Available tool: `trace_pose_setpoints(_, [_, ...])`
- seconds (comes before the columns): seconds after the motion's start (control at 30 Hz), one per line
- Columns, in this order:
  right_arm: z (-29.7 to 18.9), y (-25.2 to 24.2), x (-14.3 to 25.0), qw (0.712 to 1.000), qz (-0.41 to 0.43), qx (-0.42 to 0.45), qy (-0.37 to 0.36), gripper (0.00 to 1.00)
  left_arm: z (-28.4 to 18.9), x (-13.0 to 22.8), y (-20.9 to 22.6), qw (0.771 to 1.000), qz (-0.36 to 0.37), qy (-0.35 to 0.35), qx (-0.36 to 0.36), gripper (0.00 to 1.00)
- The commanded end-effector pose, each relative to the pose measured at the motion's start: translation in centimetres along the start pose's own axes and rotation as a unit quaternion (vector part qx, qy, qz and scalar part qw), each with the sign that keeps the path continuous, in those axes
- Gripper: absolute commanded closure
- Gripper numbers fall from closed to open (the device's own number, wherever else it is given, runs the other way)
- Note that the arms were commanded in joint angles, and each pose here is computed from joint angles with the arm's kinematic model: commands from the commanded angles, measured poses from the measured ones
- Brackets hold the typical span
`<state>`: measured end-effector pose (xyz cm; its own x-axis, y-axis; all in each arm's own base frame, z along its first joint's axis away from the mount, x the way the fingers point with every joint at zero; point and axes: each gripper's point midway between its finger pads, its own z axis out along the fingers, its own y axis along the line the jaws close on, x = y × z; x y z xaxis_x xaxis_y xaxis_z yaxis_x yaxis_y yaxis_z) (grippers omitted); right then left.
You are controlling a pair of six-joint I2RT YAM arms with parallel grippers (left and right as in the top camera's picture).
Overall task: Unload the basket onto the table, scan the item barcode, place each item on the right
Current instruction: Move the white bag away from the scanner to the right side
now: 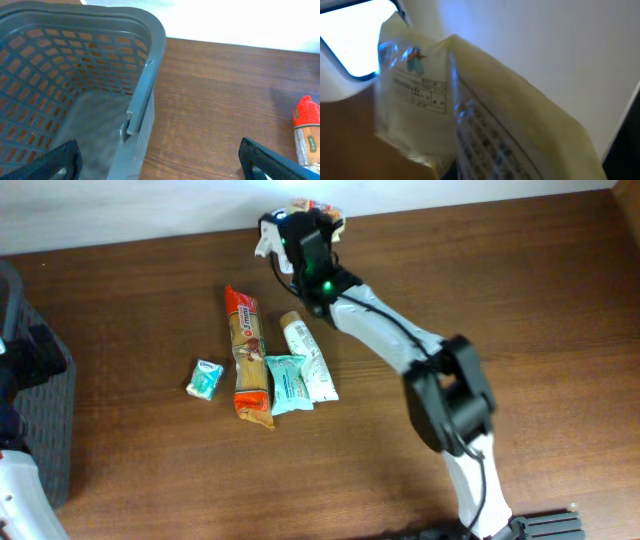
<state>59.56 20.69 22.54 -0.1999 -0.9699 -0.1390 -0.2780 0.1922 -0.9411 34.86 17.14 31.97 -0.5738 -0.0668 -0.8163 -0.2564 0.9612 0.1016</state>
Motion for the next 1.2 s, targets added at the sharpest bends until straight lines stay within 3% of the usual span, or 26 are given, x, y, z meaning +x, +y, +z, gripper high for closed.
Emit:
trace_pose_setpoints(0.0, [-8.9, -8.6, -0.5, 0.961, 0.254, -0.051, -0.094, 0.96, -0.6, -0.7, 0.2, 1.0, 0.007, -0.012, -0.004, 0.01])
trace_pose_setpoints(0.1, [-14.8, -8.2, 0.4, 0.9, 0.35, -0.21, -0.152, 0.96, -0.6, -0.7, 0.2, 1.0, 0.007, -0.012, -0.004, 0.01])
trace_pose_setpoints(0.17, [-17.5, -8.3, 4.9, 0.831, 0.474, -0.276, -0.088, 0.96, -0.6, -0.7, 0.2, 1.0, 0.007, -0.012, -0.004, 0.01])
trace_pose_setpoints(0.2, [-17.7, -8.2, 6.7, 0.814, 0.505, -0.281, -0.056, 0.96, -0.6, -0.7, 0.2, 1.0, 0.007, -0.012, -0.004, 0.01])
trace_pose_setpoints(0.23, [-17.8, -7.3, 10.3, 0.787, 0.54, -0.298, -0.001, 0.96, -0.6, -0.7, 0.2, 1.0, 0.007, -0.012, -0.004, 0.01])
trace_pose_setpoints(0.4, [-15.3, -3.2, 21.3, 0.674, 0.629, -0.371, 0.11, 0.96, -0.6, -0.7, 0.2, 1.0, 0.007, -0.012, -0.004, 0.01])
trace_pose_setpoints(0.53, [-11.5, 1.4, 28.5, 0.608, 0.675, -0.374, 0.188, 0.96, -0.6, -0.7, 0.2, 1.0, 0.007, -0.012, -0.004, 0.01])
trace_pose_setpoints(0.7, [-7.3, 8.1, 34.5, 0.566, 0.679, -0.374, 0.281, 0.96, -0.6, -0.7, 0.2, 1.0, 0.007, -0.012, -0.004, 0.01])
trace_pose_setpoints(0.8, [-5.5, 11.3, 36.1, 0.552, 0.676, -0.379, 0.307, 0.96, -0.6, -0.7, 0.2, 1.0, 0.007, -0.012, -0.004, 0.01])
trace_pose_setpoints(0.83, [-5.4, 11.8, 36.2, 0.55, 0.675, -0.381, 0.311, 0.91, -0.6, -0.7, 0.2, 1.0, 0.007, -0.012, -0.004, 0.01])
trace_pose_setpoints(0.9, [-5.6, 11.6, 36.2, 0.55, 0.675, -0.38, 0.312, 0.52, -0.6, -0.7, 0.2, 1.0, 0.007, -0.012, -0.004, 0.01])
trace_pose_setpoints(0.93, [-5.8, 11.1, 36.1, 0.55, 0.674, -0.381, 0.312, 0.42, -0.6, -0.7, 0.2, 1.0, 0.007, -0.012, -0.004, 0.01])
trace_pose_setpoints(1.07, [-7.9, 7.5, 34.1, 0.539, 0.678, -0.402, 0.298, 0.4, -0.6, -0.7, 0.2, 1.0, 0.007, -0.012, -0.004, 0.01])
trace_pose_setpoints(1.17, [-9.4, 6.2, 29.4, 0.539, 0.657, -0.457, 0.263, 0.39, -0.6, -0.7, 0.2, 1.0, 0.007, -0.012, -0.004, 0.01])
